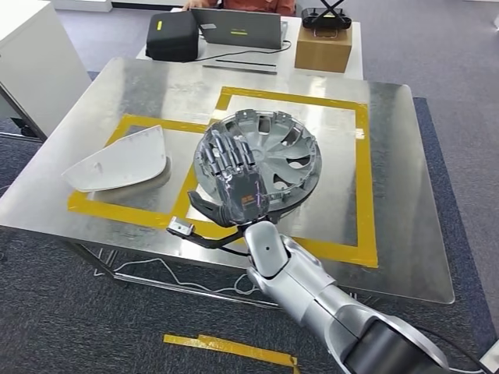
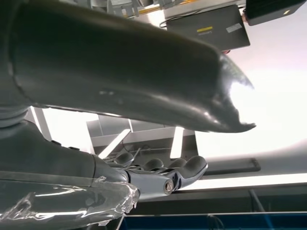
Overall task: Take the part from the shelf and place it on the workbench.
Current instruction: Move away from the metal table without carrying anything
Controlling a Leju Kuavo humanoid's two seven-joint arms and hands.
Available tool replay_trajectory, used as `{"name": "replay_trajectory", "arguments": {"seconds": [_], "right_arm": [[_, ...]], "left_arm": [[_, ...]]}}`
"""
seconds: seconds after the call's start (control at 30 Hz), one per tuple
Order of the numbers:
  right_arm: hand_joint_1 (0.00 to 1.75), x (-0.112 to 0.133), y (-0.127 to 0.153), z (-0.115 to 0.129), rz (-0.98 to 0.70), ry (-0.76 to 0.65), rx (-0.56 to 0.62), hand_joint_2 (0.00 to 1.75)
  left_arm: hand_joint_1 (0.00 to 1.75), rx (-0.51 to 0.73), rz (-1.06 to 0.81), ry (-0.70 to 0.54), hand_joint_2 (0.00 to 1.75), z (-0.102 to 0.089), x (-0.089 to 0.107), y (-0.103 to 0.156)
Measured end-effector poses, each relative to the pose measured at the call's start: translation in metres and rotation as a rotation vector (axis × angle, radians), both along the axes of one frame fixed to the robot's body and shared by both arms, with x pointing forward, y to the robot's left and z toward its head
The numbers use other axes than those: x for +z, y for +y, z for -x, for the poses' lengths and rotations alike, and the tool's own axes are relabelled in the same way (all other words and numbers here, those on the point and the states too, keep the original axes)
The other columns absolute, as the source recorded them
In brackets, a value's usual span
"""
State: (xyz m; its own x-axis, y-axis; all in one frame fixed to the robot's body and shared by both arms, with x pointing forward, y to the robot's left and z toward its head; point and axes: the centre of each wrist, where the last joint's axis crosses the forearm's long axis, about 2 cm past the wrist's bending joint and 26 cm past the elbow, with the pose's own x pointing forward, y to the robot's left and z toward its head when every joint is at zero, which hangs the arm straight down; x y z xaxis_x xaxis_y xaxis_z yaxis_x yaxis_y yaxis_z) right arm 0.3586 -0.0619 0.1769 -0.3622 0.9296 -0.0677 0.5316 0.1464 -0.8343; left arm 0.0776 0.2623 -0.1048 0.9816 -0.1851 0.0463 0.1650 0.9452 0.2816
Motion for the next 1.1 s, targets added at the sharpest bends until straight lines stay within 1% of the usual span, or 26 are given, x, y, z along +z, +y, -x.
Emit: {"name": "replay_trajectory", "arguments": {"seconds": [0.3,0.63,1.1], "right_arm": [[0.0,-0.006,-0.003,-0.001,0.01,0.022,-0.012,0.0],[0.0,-0.004,-0.002,-0.003,0.009,0.028,-0.008,0.0],[0.0,-0.011,-0.013,-0.006,-0.019,0.069,-0.057,0.0]], "left_arm": [[0.0,0.0,-0.001,0.0,0.0,0.0,0.0,-0.001],[0.0,0.003,-0.003,0.004,0.0,0.002,0.0,0.0],[0.0,0.001,-0.003,0.005,0.0,0.002,0.0,-0.001]]}}
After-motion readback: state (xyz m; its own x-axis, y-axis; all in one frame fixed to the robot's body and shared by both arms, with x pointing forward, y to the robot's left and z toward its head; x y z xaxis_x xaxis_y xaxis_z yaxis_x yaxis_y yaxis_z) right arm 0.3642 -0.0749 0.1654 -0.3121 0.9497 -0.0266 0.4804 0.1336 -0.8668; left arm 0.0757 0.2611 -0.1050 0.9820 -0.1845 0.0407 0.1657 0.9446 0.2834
